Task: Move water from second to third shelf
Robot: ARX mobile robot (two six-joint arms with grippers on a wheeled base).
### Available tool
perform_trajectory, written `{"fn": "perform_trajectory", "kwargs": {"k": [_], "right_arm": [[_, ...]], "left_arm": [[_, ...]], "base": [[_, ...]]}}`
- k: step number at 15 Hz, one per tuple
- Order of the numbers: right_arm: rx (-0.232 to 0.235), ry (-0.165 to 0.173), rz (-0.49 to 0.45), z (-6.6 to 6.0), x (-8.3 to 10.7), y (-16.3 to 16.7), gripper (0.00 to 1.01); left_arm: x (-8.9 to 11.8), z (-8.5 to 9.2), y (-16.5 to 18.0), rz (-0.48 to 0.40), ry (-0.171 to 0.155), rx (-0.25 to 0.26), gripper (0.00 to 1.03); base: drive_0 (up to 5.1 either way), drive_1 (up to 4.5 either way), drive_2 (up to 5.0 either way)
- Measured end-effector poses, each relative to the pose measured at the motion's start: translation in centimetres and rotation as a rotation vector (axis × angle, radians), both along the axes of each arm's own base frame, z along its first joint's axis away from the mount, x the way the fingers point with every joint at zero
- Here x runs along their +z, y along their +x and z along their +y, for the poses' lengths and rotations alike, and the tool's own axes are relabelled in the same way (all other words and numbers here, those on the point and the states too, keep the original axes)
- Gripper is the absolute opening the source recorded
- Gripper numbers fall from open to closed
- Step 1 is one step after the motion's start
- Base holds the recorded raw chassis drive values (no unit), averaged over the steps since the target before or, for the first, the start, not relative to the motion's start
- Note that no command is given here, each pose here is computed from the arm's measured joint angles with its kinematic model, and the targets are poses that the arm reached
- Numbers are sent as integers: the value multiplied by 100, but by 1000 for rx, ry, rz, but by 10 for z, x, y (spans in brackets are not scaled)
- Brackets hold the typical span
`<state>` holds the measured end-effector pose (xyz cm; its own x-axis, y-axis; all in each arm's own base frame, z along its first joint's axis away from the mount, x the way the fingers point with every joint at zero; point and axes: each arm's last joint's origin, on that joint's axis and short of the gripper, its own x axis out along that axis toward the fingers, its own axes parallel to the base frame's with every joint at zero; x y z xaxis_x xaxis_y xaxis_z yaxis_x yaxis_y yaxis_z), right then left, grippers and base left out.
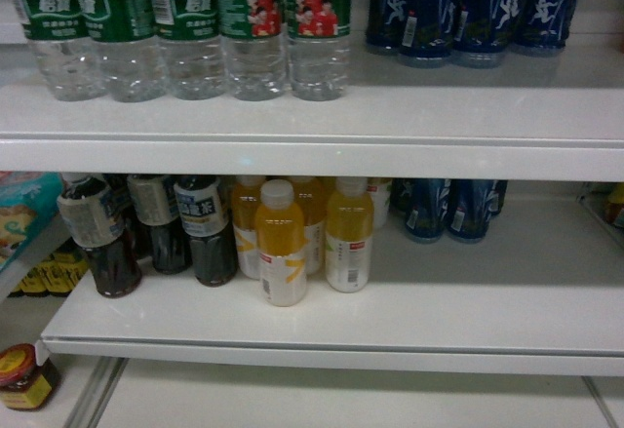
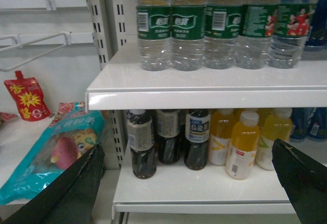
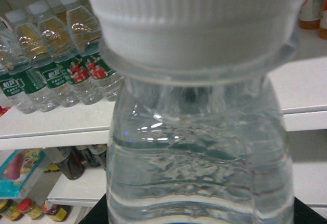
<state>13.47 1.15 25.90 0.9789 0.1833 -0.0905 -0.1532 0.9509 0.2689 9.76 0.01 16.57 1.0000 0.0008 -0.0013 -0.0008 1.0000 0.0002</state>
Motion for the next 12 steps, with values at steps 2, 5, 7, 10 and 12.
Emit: {"fn": "perform_trajectory", "kwargs": {"k": [2, 5, 7, 10, 12], "right_arm": [[-1, -1, 4, 0, 0, 0, 42], [-1, -1, 6, 0, -1, 0, 42], [-1, 0, 0, 0, 0, 0, 42], [-3, -1, 1, 0, 0, -1, 42], [0, 0, 5, 0, -1, 0, 42]], "left_arm": [[0, 0, 0, 0, 0, 0, 98], [0, 0, 0, 1, 0, 0, 98], [0, 0, 0, -1, 0, 0, 98], [0, 0, 0, 0, 0, 0, 98], [0, 0, 0, 1, 0, 0, 98]], "base": [[-508, 237, 237], [-494, 251, 251], [-488, 257, 257], [-488, 257, 257], [-493, 252, 252]]}}
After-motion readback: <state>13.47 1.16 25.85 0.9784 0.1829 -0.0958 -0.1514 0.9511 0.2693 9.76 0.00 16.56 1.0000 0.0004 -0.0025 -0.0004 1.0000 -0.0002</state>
